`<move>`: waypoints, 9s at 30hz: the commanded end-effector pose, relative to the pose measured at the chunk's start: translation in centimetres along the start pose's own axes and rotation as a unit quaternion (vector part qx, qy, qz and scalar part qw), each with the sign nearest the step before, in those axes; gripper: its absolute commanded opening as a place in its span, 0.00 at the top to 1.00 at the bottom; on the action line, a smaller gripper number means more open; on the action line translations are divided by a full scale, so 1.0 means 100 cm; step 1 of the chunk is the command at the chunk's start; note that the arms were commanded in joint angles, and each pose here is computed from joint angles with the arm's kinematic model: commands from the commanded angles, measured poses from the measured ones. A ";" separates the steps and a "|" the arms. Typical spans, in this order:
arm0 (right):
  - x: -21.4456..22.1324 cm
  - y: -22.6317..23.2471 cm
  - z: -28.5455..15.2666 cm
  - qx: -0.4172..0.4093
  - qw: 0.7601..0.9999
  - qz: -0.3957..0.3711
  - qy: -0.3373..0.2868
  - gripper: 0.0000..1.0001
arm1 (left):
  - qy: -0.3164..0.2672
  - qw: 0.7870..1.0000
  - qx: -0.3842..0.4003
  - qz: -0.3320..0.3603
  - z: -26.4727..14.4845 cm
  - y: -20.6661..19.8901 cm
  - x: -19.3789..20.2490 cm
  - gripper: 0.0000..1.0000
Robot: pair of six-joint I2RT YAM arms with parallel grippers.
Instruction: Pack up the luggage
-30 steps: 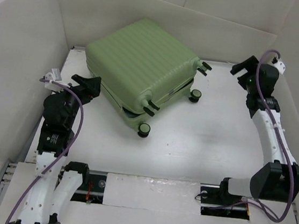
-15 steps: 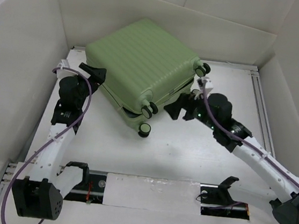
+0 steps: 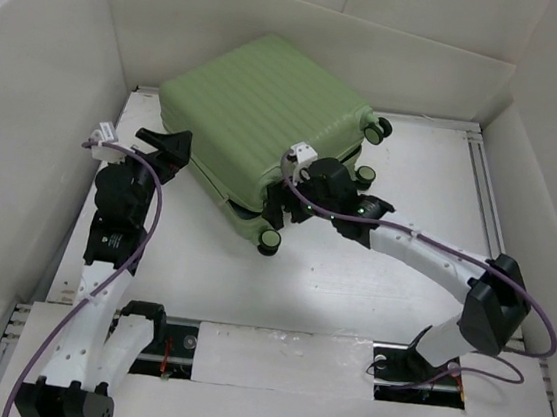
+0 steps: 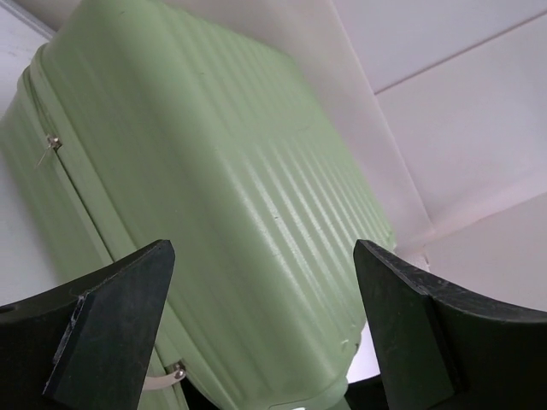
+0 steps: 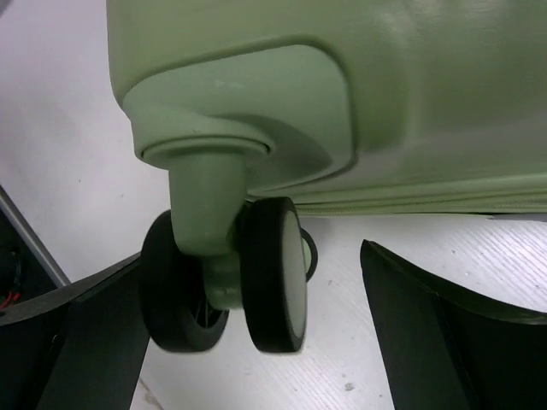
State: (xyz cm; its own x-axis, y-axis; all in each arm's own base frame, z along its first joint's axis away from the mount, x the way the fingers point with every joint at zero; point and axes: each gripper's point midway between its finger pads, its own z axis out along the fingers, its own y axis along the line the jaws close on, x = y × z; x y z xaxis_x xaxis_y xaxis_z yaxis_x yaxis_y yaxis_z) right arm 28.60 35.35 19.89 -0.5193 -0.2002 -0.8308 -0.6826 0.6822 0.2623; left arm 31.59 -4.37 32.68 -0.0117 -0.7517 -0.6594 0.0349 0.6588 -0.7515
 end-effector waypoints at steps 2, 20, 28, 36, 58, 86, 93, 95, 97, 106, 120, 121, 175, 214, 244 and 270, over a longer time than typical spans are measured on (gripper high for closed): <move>-0.026 0.016 0.012 0.005 0.999 -0.024 -0.023 0.00 | 0.008 1.000 0.003 0.012 0.005 0.001 0.004 0.17; -0.041 -0.199 -0.166 0.322 0.891 0.220 -0.231 1.00 | 0.022 1.000 0.002 0.012 0.006 0.010 0.016 0.17; -0.060 -0.268 -0.266 0.381 0.806 0.298 -0.341 0.27 | 0.021 0.999 -0.025 0.023 -0.003 0.027 0.021 0.17; -0.073 -0.278 -0.265 0.386 0.802 0.306 -0.338 0.01 | 0.136 0.991 0.002 0.006 0.035 0.051 0.096 0.48; -0.127 -0.362 -0.238 0.296 0.848 0.324 -0.296 0.01 | 0.183 0.983 -0.005 0.021 0.096 0.043 0.186 0.26; -0.110 -0.308 -0.038 0.095 0.950 0.269 -0.126 0.01 | 0.232 0.950 0.136 -0.157 0.196 0.040 0.244 0.84; -0.095 -0.291 -0.001 0.066 0.965 0.250 -0.044 0.06 | 0.239 0.944 0.187 -0.132 0.113 0.000 0.244 1.00; -0.101 -0.279 0.020 0.058 0.972 0.225 -0.024 0.06 | 0.254 0.944 0.180 -0.112 0.090 0.002 0.253 1.00; -0.094 -0.242 0.043 0.040 0.981 0.190 0.016 0.06 | 0.275 0.940 0.168 -0.108 0.055 0.004 0.266 1.00; -0.125 -0.121 0.083 -0.085 0.991 0.098 0.033 0.06 | 0.324 0.919 0.224 0.032 -0.085 -0.062 0.311 1.00; -0.274 -0.054 -0.072 -0.100 0.974 0.019 -0.204 0.00 | 0.267 0.937 0.218 0.056 -0.106 -0.082 0.247 0.33; -0.282 -0.055 -0.091 -0.095 0.969 0.009 -0.229 0.00 | 0.257 0.941 0.213 0.054 -0.106 -0.080 0.237 0.33; 0.077 -0.165 -0.145 0.050 0.935 0.244 -0.252 0.30 | 0.032 0.999 -0.039 -0.001 -0.029 -0.027 0.009 0.01; 0.062 -0.168 -0.109 -0.059 0.938 0.230 -0.255 0.52 | 0.121 0.984 0.113 -0.063 -0.041 0.048 0.089 0.47; 0.069 -0.164 -0.071 0.150 0.963 0.163 -0.156 0.54 | 0.228 0.972 0.054 -0.013 -0.064 0.084 0.169 0.57; 0.097 -0.079 -0.056 0.070 0.987 0.134 -0.062 0.58 | 0.311 0.945 0.094 -0.039 -0.064 0.088 0.214 0.30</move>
State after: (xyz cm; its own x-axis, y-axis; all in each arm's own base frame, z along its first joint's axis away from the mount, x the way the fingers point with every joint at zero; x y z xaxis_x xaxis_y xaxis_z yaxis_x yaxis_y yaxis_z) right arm 26.19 22.18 10.11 -0.6336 0.0411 -0.7726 -0.3975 0.8394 0.3707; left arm 24.66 -13.38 8.99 -0.6254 -0.6082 -0.4888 0.0619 0.5858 -0.8081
